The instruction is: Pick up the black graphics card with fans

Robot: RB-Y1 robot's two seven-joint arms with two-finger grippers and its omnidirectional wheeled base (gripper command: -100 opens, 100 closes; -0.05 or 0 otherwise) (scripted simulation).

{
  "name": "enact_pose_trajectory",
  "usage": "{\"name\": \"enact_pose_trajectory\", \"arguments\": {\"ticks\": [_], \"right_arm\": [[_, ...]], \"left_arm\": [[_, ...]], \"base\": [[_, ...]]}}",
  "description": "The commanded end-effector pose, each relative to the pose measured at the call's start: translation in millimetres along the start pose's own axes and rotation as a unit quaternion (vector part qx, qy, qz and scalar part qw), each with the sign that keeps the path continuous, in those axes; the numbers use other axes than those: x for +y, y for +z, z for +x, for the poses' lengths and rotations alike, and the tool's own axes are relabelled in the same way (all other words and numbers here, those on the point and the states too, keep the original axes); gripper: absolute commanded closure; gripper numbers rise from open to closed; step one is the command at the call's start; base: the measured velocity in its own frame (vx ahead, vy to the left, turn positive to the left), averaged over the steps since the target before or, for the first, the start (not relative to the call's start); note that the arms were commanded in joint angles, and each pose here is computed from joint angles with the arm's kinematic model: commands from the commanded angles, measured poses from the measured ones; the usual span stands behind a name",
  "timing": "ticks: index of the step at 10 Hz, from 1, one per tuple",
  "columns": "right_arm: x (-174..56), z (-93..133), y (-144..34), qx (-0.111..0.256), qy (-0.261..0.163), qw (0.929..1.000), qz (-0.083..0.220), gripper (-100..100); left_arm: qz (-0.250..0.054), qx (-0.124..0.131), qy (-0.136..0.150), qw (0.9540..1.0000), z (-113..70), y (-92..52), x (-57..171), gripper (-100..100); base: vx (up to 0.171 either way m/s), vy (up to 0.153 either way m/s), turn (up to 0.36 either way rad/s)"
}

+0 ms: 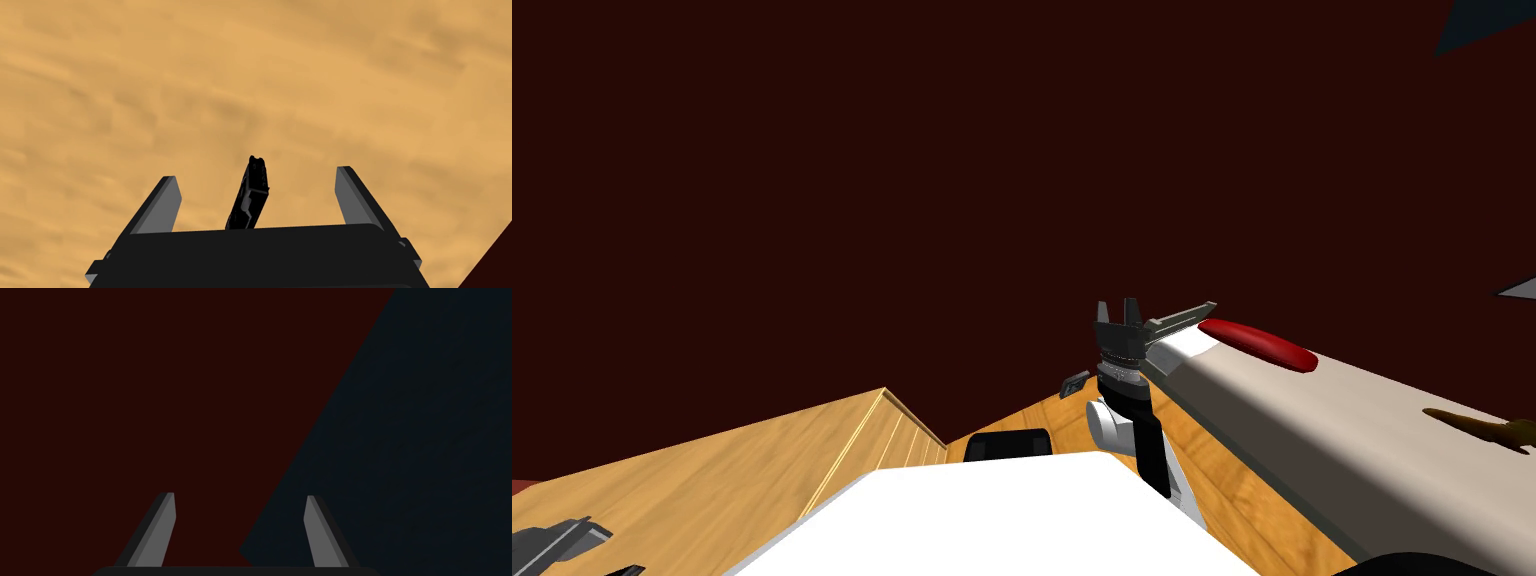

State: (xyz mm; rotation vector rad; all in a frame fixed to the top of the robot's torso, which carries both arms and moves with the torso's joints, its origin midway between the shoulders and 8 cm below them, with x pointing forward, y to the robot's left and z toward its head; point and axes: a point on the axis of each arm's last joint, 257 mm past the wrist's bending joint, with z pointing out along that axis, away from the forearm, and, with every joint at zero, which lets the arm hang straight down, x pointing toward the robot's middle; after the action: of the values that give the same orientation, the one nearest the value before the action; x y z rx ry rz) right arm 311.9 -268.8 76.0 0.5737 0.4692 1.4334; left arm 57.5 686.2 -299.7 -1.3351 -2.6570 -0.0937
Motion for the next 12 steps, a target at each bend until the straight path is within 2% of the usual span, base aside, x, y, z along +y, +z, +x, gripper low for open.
{"name": "enact_pose_trajectory", "arguments": {"ticks": [1, 2, 3, 7, 8, 9, 10, 11, 12], "right_arm": [[0, 0, 0.0, 0.000, 0.000, 1.0000, 0.000, 0], [0, 0, 0.0, 0.000, 0.000, 1.0000, 0.000, 0], [0, 0, 0.0, 0.000, 0.000, 1.0000, 0.000, 0], [0, 0, 0.0, 0.000, 0.000, 1.0000, 0.000, 0], [0, 0, 0.0, 0.000, 0.000, 1.0000, 0.000, 0], [0, 0, 0.0, 0.000, 0.000, 1.0000, 0.000, 0], [0, 0, 0.0, 0.000, 0.000, 1.0000, 0.000, 0], [0, 0, 0.0, 0.000, 0.000, 1.0000, 0.000, 0], [0, 0, 0.0, 0.000, 0.000, 1.0000, 0.000, 0]], "left_arm": [[-0.003, 0.000, -0.004, 1.0000, 7.0, 10.1, -6, -100], [-0.001, 0.000, -0.003, 1.0000, 4.1, 7.7, -4, -100], [-0.001, 0.000, -0.003, 1.0000, 4.7, 8.6, -5, 100], [-0.001, 0.001, -0.002, 1.0000, 5.0, 8.3, -5, 100], [-0.001, 0.001, -0.002, 1.0000, 5.0, 8.3, -5, 0], [0.001, 0.000, 0.001, 1.0000, 0.9, -2.5, 1, 100], [0.003, 0.001, 0.004, 1.0000, -2.2, -8.8, 4, 100], [0.000, 0.001, 0.002, 1.0000, 1.1, -3.9, 3, 100], [0.001, 0.001, 0.002, 1.0000, 1.2, -4.7, 3, 0]], "base": [[-0.009, -0.011, -0.051], [0.000, 0.000, 0.000], [0.000, 0.000, 0.000], [0.000, 0.000, 0.000], [0.000, 0.000, 0.000], [0.004, 0.005, 0.074], [0.008, 0.009, 0.066], [0.000, 0.000, 0.000], [0.000, 0.000, 0.000]]}}
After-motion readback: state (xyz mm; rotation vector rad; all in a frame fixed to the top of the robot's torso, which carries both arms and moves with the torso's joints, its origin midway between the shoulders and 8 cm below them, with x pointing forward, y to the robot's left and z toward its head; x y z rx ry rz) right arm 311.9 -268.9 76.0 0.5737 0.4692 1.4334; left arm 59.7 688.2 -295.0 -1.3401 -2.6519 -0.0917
